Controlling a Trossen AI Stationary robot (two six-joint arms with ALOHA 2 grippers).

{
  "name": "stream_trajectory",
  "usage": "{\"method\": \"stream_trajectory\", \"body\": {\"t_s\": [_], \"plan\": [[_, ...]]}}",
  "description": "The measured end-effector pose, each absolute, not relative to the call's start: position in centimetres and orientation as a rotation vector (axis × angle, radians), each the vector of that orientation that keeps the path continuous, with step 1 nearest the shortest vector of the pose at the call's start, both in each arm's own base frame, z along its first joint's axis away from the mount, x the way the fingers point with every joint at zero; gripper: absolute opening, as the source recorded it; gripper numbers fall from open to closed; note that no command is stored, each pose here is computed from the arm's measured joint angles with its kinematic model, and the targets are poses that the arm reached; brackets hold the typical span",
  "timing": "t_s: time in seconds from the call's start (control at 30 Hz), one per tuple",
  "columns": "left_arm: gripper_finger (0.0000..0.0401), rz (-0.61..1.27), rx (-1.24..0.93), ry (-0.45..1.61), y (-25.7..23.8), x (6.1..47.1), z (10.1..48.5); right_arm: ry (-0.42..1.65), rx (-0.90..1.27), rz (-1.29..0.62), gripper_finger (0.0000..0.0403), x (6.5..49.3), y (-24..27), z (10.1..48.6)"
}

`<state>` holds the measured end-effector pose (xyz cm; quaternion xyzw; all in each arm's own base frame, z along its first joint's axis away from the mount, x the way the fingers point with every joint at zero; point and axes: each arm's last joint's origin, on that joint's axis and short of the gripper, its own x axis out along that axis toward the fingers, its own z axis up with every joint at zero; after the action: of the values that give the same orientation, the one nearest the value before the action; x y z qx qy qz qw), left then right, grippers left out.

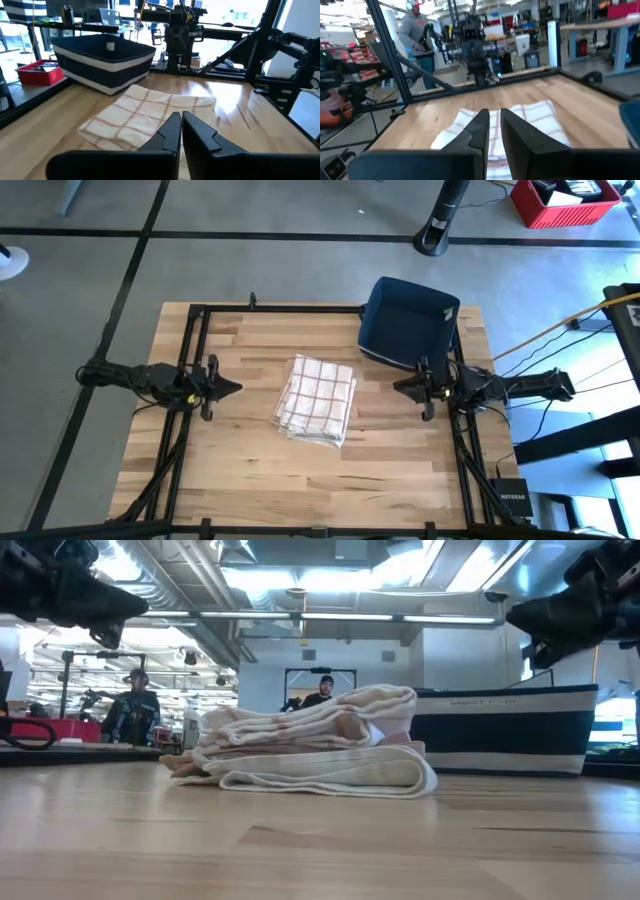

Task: Fold towel
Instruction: Return to Home Position

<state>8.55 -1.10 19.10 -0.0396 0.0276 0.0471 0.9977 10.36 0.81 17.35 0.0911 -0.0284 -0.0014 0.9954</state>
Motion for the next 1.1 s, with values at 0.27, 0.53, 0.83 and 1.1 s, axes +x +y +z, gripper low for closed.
{"method": "stream_trajectory", "body": {"t_s": [0.27, 0.53, 0.83, 1.1], "plan": [[0.0007, 0.069, -0.106, 0.057, -1.2, 8.6, 19.1, -0.051, 0.153, 0.008, 0.0050, 9.7, 0.8, 17.1], [0.0007, 0.089, -0.044, 0.051, -1.0, 8.6, 19.1, -0.038, 0.134, 0.039, 0.0050, 9.7, 0.9, 17.0], [0.0007, 0.229, -0.016, 0.041, -0.3, 8.6, 19.2, -0.029, 0.099, 0.054, 0.0050, 9.7, 0.9, 16.9], [0.0007, 0.255, -0.035, 0.085, -0.1, 8.6, 18.7, -0.039, 0.101, 0.054, 0.0050, 9.7, 0.9, 17.0]]}}
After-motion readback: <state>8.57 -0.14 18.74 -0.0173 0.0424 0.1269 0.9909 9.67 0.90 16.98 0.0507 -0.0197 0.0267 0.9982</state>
